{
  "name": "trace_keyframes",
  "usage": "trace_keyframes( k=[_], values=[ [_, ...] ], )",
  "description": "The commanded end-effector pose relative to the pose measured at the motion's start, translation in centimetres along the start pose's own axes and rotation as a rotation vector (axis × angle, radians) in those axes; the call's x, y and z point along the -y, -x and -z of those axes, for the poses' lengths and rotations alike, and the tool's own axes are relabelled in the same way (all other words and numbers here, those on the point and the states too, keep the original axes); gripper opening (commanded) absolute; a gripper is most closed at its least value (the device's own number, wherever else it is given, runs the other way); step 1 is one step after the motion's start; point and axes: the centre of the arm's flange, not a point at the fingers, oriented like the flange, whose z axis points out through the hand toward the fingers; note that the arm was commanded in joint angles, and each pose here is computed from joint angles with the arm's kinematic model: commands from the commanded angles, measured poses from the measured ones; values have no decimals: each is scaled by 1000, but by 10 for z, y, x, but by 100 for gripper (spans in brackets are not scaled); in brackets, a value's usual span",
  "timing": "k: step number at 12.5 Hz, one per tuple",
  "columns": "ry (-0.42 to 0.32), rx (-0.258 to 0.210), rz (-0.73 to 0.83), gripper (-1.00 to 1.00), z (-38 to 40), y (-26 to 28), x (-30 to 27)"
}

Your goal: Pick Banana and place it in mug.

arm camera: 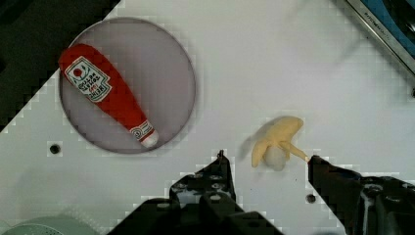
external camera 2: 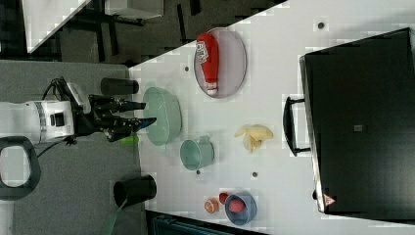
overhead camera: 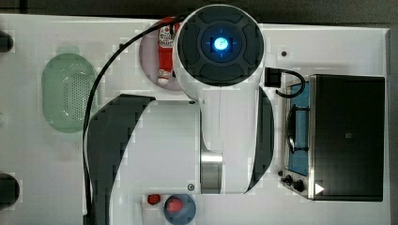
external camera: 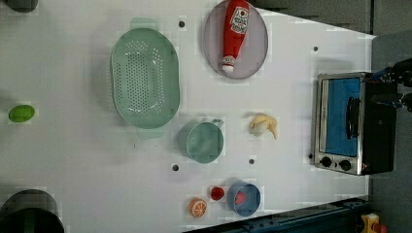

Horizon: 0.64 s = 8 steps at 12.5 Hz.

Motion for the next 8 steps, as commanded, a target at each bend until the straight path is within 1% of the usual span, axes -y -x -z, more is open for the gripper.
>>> trace_keyframes(
  k=[1,2,3,5,6,8],
  values=[
    [1,36,-23,54,69,35,-108],
    [8,43,-23,83,64,35,-107],
    [21,56,-21,97,55,34,-106],
    [63,98,-11,100,23,34,-100],
    [78,111,-6,100,3,33,-96],
    [87,115,8,100,-39,30,-85]
  ],
)
